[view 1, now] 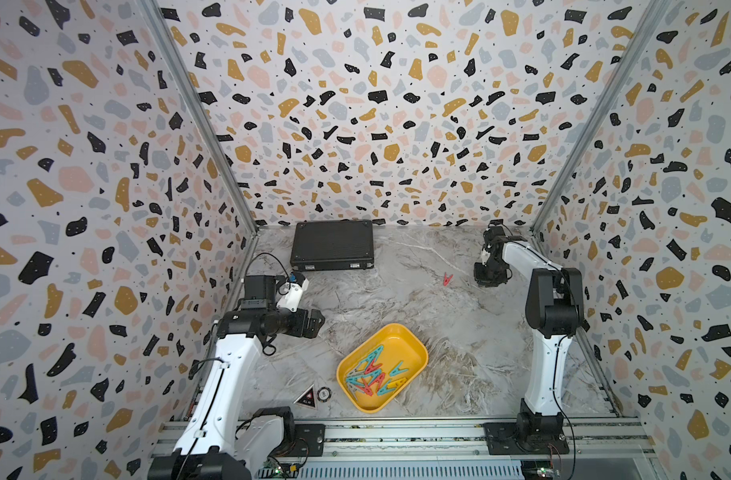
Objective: Take the clothespins out of the storage box
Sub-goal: Place the clothespin at the center of the board.
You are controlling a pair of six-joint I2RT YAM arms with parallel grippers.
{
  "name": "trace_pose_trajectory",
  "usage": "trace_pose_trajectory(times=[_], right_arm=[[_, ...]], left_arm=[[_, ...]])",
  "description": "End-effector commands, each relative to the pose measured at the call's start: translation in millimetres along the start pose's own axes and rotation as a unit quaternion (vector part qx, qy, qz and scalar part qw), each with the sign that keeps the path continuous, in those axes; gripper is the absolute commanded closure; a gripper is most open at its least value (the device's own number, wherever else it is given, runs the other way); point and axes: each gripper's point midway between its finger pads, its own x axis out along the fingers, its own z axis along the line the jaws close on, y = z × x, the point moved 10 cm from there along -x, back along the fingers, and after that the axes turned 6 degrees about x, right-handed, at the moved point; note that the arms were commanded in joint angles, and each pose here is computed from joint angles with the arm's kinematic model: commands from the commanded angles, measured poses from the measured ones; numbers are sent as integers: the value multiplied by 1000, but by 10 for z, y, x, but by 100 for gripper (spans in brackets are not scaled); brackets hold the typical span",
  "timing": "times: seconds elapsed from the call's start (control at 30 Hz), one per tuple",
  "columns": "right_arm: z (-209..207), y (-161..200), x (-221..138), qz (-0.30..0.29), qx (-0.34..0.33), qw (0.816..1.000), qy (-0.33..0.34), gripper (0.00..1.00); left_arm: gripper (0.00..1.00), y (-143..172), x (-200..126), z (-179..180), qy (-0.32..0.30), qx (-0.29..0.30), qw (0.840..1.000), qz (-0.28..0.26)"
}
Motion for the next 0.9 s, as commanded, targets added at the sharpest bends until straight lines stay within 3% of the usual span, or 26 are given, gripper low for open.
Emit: trace_pose_trajectory(times=[0.0,0.33,0.63,0.87], right_arm=[[-2,-11,-31,13,-9,1000,5,80],[-4,-21,-165,6,-6,1000,4,64],[4,44,-872,-66,17,997,-24,54],[192,444,-1412,-84,-8,991,-102,54]], left_arm=[[0,15,-11,-29,8,9,1000,-7],[0,17,-17,-29,8,9,1000,-9],[0,19,-12,-29,9,9,1000,-6],[0,6,-26,-22,5,3,1000,-8]])
